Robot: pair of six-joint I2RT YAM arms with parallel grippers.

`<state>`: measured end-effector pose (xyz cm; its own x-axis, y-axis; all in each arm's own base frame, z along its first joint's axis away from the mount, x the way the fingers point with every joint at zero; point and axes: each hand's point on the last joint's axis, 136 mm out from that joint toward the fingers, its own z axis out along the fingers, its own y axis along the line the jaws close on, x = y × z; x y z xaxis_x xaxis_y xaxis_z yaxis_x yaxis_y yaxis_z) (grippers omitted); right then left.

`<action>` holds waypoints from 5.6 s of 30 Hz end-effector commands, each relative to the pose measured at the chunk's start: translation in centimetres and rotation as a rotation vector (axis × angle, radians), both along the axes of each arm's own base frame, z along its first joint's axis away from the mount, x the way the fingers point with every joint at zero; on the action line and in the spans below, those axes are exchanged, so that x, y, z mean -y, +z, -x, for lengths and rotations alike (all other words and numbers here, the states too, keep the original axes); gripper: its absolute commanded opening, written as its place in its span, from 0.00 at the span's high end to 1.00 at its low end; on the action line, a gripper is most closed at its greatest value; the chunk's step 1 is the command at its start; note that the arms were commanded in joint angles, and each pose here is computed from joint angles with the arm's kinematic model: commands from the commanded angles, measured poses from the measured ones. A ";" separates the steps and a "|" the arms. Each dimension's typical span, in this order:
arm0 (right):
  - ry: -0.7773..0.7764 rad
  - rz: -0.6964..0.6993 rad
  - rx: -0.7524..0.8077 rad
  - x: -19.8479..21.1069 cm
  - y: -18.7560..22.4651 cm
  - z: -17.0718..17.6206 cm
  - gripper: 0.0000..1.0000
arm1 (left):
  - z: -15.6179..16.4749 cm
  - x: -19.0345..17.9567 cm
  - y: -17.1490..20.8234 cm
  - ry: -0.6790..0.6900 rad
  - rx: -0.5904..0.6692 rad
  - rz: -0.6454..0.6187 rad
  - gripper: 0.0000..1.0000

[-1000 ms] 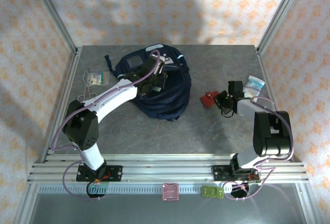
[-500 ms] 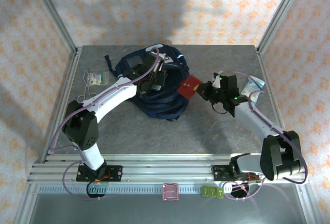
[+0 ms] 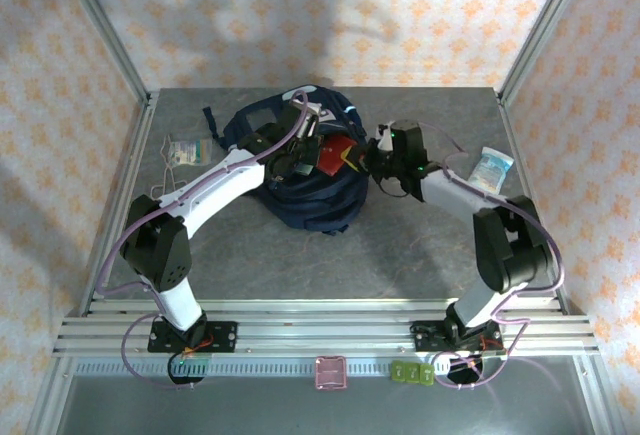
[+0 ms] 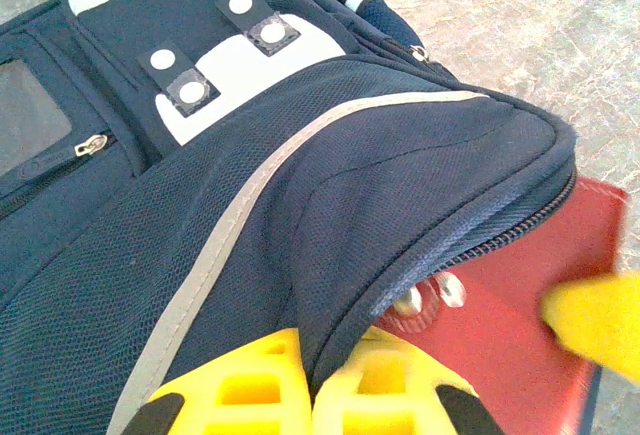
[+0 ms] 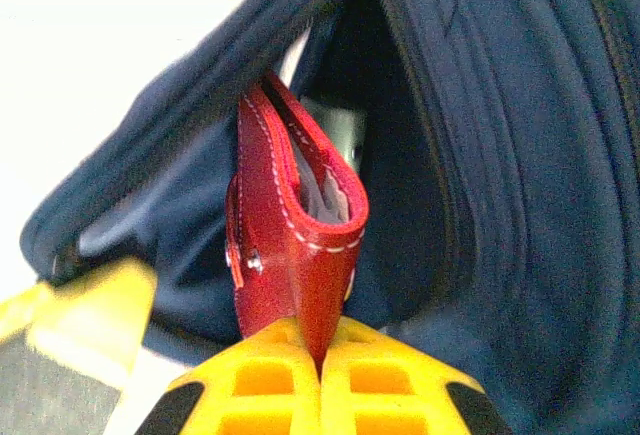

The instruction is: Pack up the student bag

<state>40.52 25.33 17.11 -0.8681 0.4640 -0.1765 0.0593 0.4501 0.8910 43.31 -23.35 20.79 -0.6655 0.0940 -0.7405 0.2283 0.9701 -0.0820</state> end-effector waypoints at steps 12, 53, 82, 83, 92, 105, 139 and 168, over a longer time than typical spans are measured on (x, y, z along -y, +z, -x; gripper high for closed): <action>-0.075 -0.114 -0.080 -6.8 -1.2 -5.8 0.75 | 0.2 3.0 5.6 -0.038 0.108 0.195 1.00; -0.042 0.267 0.035 1.7 -2.9 4.3 0.59 | 2.9 -7.6 -8.2 0.349 -0.131 0.433 0.52; -0.184 0.542 0.100 7.3 -0.5 -3.9 0.60 | 0.8 -3.5 0.1 0.328 -0.081 0.932 1.00; -0.192 0.559 0.092 7.8 -0.5 -3.2 0.59 | 0.8 -3.7 0.3 0.340 -0.073 0.952 1.00; -0.142 0.653 0.185 7.1 1.4 5.4 0.59 | 0.4 -3.8 0.8 0.379 -0.068 1.033 1.00; 0.156 0.544 0.316 -7.6 0.2 8.8 0.59 | 0.7 -3.9 1.4 0.379 -0.058 1.051 1.00; -0.029 0.721 0.142 -7.9 -3.1 6.0 0.72 | 1.0 -3.4 1.4 0.358 -0.070 1.081 1.00; -0.154 1.032 0.074 6.7 -6.3 6.6 1.00 | 1.1 -6.1 -2.1 0.396 -0.072 0.882 1.00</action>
<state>33.79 24.57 11.45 -0.8052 0.2084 -0.5552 0.0567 0.9590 0.2778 40.99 -18.95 15.20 -0.6457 -0.6997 -0.3059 -0.2115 0.5488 -0.8087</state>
